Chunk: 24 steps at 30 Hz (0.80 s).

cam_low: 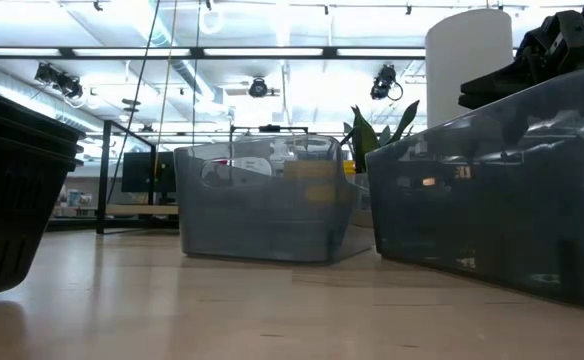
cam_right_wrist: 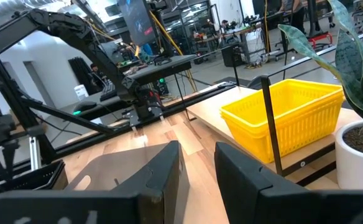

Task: Stack baskets on shelf by color
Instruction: Put the stacked black basket on the shelf

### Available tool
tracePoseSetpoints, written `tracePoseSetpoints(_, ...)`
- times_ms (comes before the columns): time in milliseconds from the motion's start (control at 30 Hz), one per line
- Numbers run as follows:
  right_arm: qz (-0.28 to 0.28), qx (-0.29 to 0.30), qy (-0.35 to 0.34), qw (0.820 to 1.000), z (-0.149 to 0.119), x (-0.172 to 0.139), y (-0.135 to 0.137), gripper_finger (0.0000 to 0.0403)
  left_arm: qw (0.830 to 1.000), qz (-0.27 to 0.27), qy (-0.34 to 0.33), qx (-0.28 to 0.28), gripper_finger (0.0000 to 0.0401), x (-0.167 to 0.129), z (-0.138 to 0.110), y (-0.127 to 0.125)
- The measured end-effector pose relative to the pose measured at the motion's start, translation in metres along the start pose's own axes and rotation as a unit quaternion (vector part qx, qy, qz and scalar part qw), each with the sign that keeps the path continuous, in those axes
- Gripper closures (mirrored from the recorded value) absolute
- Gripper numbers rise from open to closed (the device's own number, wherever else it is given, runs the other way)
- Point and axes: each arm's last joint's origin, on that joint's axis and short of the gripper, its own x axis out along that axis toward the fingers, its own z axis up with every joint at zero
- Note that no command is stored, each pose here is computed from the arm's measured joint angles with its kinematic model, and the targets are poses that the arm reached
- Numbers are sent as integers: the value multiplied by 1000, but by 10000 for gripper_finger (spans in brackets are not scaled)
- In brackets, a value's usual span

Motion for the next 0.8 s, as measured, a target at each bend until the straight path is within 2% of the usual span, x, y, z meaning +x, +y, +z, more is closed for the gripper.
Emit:
tracePoseSetpoints(200, 0, 0, 0, 1000, 0, 0, 0, 294, 996, 14, -15, 84, 355, 1, 8, 3)
tracePoseSetpoints(433, 0, 0, 0, 1000, 0, 0, 0, 294, 993, 66, -2, 101, 285, 2, 14, 15)
tracePoseSetpoints(633, 0, 0, 0, 1000, 0, 0, 0, 294, 983, 92, 2, 159, 218, 2, 17, 21)
tracePoseSetpoints(800, 0, 0, 0, 1000, 0, 0, 0, 294, 972, 112, -13, 208, 184, 3, 22, 24)
